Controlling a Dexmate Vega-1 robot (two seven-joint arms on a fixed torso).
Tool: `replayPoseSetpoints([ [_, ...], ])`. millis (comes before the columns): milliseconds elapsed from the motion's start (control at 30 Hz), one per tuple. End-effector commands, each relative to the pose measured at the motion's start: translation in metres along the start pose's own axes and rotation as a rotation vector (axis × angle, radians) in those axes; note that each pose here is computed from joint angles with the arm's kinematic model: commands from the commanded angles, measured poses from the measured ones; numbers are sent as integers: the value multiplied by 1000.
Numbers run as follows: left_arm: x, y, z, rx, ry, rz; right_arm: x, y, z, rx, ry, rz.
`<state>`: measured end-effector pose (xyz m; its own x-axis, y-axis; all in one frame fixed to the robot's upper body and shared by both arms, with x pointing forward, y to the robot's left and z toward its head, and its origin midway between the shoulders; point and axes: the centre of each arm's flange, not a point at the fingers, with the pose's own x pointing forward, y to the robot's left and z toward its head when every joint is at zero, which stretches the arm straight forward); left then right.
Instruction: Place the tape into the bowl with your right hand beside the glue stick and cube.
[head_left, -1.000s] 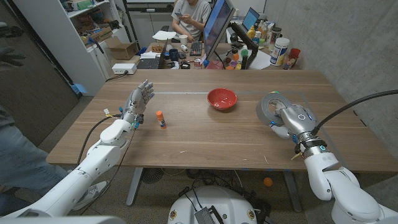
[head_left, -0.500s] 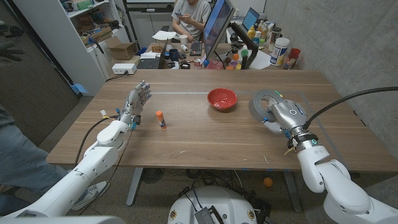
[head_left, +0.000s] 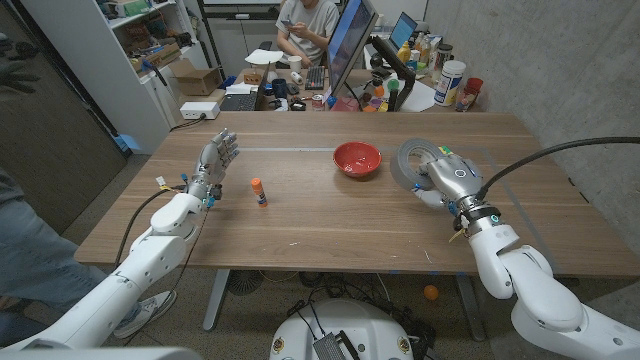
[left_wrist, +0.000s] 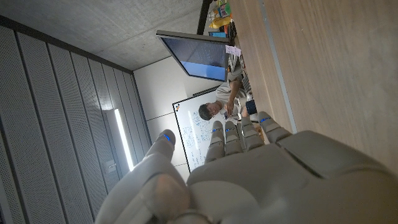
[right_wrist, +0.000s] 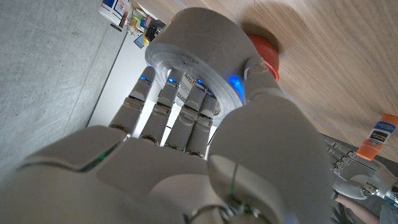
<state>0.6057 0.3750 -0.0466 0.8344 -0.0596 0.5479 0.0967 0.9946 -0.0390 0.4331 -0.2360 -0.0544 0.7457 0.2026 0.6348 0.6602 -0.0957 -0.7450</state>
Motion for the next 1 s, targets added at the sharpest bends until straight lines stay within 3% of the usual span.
replayPoseSetpoints([
  [33,1,1,3,3,-5,0,14,-3,8,2,-38,-13],
  [1000,4,0,4,4,-7,0,60,-5,36,42,-147,-59],
])
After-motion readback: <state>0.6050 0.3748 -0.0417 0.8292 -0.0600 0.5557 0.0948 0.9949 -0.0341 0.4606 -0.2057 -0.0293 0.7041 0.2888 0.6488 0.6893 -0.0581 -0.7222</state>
